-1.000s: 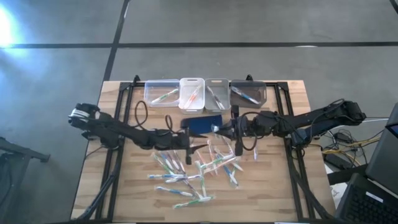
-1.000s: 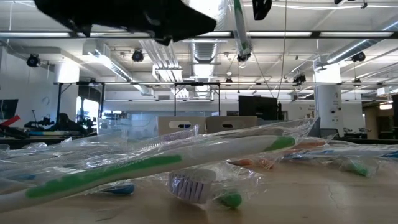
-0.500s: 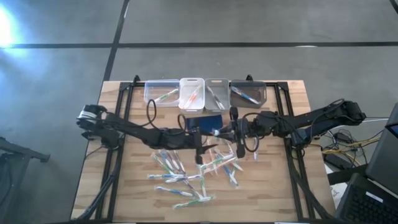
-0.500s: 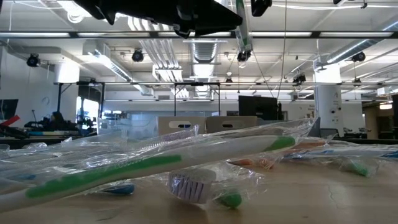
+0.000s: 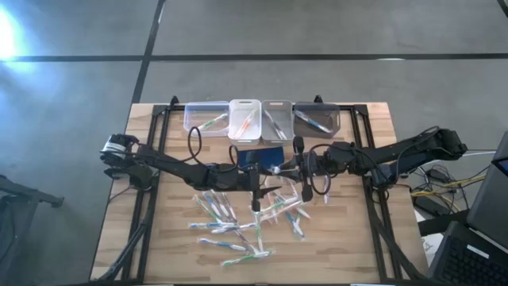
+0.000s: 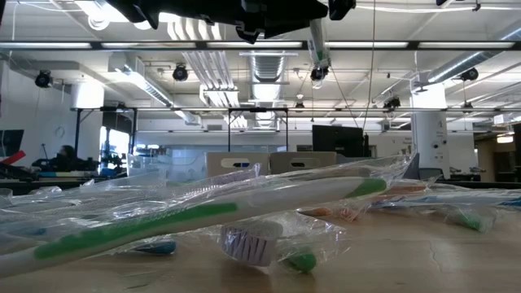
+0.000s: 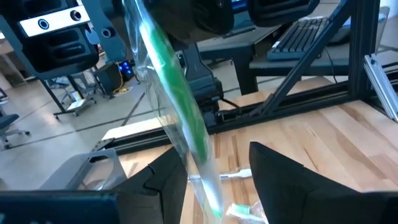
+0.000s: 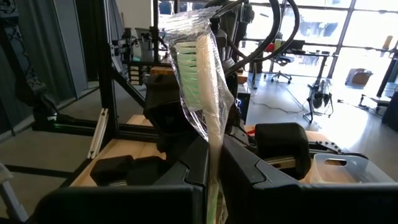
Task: Pick & Place Toothbrushes
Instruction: Put the green toothbrush into the transparent bin
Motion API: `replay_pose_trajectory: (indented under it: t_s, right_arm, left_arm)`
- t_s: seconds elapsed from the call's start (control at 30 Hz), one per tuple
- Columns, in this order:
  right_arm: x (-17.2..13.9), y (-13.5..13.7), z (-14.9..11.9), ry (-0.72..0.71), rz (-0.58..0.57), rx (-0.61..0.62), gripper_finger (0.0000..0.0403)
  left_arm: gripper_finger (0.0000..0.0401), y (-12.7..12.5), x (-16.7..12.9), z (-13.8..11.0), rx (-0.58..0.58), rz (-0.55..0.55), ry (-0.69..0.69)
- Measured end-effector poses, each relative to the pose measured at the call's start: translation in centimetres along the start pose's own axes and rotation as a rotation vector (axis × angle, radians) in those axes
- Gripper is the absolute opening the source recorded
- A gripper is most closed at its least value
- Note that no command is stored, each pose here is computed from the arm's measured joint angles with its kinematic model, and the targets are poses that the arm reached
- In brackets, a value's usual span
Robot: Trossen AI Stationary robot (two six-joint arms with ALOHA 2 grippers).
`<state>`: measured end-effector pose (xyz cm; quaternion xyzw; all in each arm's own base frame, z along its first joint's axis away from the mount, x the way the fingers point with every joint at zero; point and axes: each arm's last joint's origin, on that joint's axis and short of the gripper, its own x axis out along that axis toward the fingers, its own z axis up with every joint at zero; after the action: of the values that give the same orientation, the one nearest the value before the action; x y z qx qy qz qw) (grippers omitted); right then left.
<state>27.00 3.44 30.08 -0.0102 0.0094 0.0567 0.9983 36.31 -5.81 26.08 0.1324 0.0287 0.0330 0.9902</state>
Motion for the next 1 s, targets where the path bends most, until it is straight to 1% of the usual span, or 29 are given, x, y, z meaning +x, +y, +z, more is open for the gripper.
replay_pose_trajectory:
  t_s: [0.13,0.4,0.5,0.67,0.8,0.9,1.0]
  right_arm:
    - [0.00,0.01,0.03,-0.003,0.001,-0.001,0.0019]
    - [0.00,0.05,0.00,-0.002,0.010,-0.001,0.0020]
    - [-0.01,0.12,0.01,-0.003,0.032,-0.005,0.0020]
    - [-0.01,0.23,0.01,-0.003,0.036,-0.007,0.0020]
    - [-0.01,0.22,-0.10,0.008,0.034,0.013,0.0021]
    - [-0.01,0.22,-0.18,0.017,0.033,0.032,0.0033]
    - [-0.02,0.23,-0.17,0.017,0.033,0.031,0.0055]
  left_arm:
    - [0.0144,0.00,0.00,0.13,-0.004,-0.007,-0.015]
    - [0.0057,0.06,0.01,0.13,-0.008,-0.004,-0.016]
    - [0.0031,0.08,0.01,0.14,-0.014,-0.005,-0.017]
    - [0.0028,0.06,0.01,0.15,-0.021,-0.007,-0.017]
    - [0.0037,0.03,0.00,0.12,-0.021,-0.011,-0.015]
    - [0.0036,0.02,0.00,0.04,-0.023,-0.010,-0.008]
    - [0.0032,0.03,0.00,0.04,-0.022,-0.004,-0.007]
